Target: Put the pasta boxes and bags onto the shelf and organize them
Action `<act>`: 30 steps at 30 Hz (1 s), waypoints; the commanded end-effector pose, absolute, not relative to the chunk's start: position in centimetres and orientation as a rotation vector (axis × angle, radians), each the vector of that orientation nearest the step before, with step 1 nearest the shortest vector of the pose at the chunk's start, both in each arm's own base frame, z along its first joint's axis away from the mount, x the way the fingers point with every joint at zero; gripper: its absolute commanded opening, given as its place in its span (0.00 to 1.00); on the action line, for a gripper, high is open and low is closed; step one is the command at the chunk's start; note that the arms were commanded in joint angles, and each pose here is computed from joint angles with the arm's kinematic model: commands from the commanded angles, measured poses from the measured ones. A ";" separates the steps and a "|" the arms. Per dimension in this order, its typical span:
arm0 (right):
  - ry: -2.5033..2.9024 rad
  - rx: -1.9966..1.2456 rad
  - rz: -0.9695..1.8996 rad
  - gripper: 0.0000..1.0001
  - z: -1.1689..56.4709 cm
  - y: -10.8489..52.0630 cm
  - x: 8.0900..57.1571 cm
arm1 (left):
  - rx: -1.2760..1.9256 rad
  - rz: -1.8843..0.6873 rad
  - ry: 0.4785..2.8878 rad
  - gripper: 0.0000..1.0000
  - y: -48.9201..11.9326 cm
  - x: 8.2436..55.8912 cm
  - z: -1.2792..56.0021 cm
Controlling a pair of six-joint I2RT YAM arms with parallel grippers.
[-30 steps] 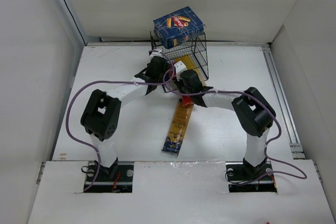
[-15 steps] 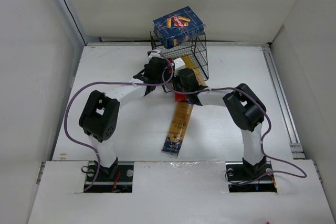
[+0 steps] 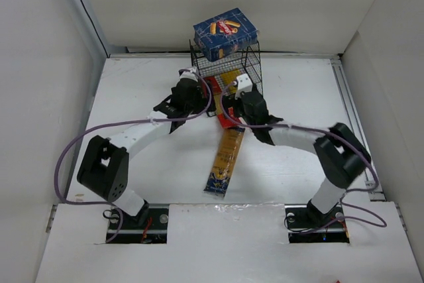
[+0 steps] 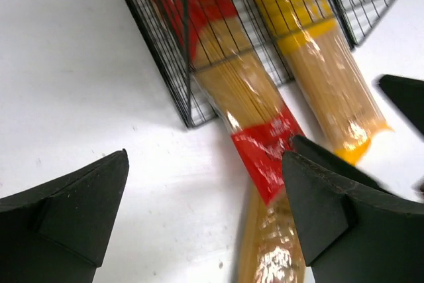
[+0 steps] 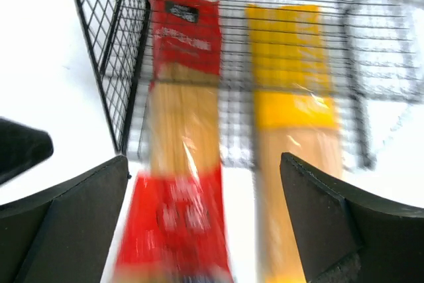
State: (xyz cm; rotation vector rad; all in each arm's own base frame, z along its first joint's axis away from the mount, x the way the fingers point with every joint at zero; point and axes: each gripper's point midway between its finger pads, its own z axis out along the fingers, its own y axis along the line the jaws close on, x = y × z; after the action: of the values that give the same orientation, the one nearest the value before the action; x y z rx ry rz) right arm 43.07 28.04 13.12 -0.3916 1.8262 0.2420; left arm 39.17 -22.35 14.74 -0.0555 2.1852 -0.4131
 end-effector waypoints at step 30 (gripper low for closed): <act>1.876 -0.342 0.007 1.00 18.5 7.6 27.3 | 0.444 -0.271 2.615 0.94 -29.8 17.3 -0.9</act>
State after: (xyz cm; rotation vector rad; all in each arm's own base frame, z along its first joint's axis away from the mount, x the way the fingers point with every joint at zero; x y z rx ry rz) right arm 27.43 7.80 17.97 -0.3208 1.8925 0.0052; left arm 18.16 -30.71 2.28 0.4713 2.5235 -0.3413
